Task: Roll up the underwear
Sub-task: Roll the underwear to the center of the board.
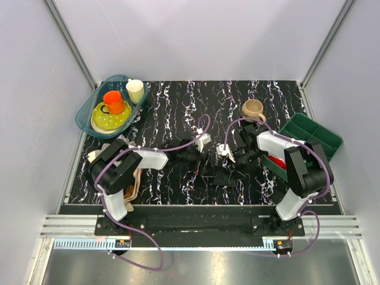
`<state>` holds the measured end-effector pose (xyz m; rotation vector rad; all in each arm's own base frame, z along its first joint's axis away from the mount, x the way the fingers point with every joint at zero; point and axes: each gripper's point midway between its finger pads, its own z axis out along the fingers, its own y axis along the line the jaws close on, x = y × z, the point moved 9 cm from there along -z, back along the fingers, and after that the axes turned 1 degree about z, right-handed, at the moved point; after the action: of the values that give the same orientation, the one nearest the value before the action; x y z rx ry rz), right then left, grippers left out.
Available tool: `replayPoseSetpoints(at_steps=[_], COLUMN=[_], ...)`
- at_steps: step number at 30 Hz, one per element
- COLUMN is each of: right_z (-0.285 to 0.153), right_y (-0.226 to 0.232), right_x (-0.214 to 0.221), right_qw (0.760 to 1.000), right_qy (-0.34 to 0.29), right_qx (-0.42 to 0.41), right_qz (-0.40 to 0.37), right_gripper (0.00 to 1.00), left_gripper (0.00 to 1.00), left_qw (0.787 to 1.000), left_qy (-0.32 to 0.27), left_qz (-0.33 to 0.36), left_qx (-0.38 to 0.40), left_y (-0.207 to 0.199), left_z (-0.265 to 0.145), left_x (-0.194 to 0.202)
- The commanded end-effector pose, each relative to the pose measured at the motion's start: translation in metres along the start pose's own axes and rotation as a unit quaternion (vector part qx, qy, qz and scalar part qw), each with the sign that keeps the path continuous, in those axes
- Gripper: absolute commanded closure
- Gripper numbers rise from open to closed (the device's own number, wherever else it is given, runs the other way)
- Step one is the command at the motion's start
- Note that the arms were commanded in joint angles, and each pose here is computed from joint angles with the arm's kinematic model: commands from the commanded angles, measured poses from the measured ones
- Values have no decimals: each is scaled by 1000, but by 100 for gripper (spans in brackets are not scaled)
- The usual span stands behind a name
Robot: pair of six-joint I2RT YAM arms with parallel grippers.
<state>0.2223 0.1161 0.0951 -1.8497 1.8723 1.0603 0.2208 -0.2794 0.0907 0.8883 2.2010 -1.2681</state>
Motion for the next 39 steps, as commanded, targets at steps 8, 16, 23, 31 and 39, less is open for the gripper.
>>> replayPoseSetpoints(at_steps=[8,16,23,31,39], right_z=[2,1,1,-5,-29], right_y=[-4,-6,-7,-3,12], right_x=[6,10,10,4,-25], right_qw=[998,997,994,992,991], right_qy=[8,10,9,9,-26], right_qx=[-29,-24,-20,-9,6], right_qz=[56,76,106,129,133], right_gripper=[66,65,61,51,34], left_gripper=[1,15,43,65,71], left_qw=[994,995,996,997,998], left_qy=[10,45,30,50,49], left_qz=[47,33,41,10,-21], left_qx=[97,85,67,64,42], left_y=[-3,3,-3,1,5], left_z=[32,36,27,33,37], left_x=[-8,13,7,15,17])
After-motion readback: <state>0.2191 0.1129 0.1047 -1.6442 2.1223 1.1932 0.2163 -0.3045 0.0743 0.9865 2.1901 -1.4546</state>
